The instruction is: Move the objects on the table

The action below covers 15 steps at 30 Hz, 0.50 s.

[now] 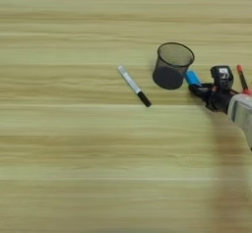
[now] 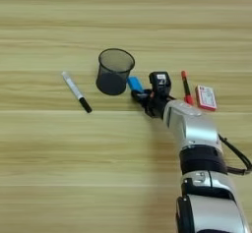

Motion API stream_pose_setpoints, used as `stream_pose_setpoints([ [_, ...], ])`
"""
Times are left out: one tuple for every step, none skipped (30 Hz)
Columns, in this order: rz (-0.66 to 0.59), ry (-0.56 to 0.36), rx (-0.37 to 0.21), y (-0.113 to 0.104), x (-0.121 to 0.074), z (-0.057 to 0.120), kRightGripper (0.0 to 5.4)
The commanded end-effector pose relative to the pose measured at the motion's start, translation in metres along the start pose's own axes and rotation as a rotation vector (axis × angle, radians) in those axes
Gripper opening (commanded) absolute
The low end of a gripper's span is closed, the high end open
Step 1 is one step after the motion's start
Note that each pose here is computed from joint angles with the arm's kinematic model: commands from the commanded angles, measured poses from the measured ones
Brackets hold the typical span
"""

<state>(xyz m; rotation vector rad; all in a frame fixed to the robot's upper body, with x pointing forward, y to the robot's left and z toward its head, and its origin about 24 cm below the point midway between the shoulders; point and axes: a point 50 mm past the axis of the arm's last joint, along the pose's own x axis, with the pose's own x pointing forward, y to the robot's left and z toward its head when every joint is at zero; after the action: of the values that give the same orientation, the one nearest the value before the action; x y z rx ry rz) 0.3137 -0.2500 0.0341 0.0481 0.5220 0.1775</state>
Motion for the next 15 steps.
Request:
stream_pose_setpoints([
  [-0.037,-0.094,-0.068,-0.003,-0.003,0.032,1.83],
  [-0.039,-0.098,-0.072,-0.003,-0.003,0.033,1.99],
  [-0.043,-0.105,-0.075,-0.004,-0.005,0.034,2.12],
  [-0.047,-0.111,-0.077,-0.004,-0.006,0.036,2.18],
  [-0.051,-0.117,-0.079,-0.005,-0.008,0.037,2.25],
  [-0.056,-0.125,-0.081,-0.006,-0.009,0.038,2.42],
  [-0.062,-0.133,-0.083,-0.007,-0.011,0.040,2.55],
  [-0.066,-0.140,-0.084,-0.008,-0.013,0.042,2.64],
  [-0.072,-0.149,-0.086,-0.009,-0.016,0.044,2.78],
  [-0.077,-0.155,-0.088,-0.010,-0.018,0.045,2.83],
  [-0.087,-0.164,-0.090,-0.012,-0.020,0.047,2.96],
  [-0.097,-0.172,-0.091,-0.014,-0.023,0.048,3.07],
  [-0.109,-0.182,-0.091,-0.017,-0.026,0.050,3.19],
  [-0.121,-0.191,-0.091,-0.019,-0.029,0.052,3.27],
  [-0.133,-0.200,-0.091,-0.022,-0.032,0.054,3.39],
])
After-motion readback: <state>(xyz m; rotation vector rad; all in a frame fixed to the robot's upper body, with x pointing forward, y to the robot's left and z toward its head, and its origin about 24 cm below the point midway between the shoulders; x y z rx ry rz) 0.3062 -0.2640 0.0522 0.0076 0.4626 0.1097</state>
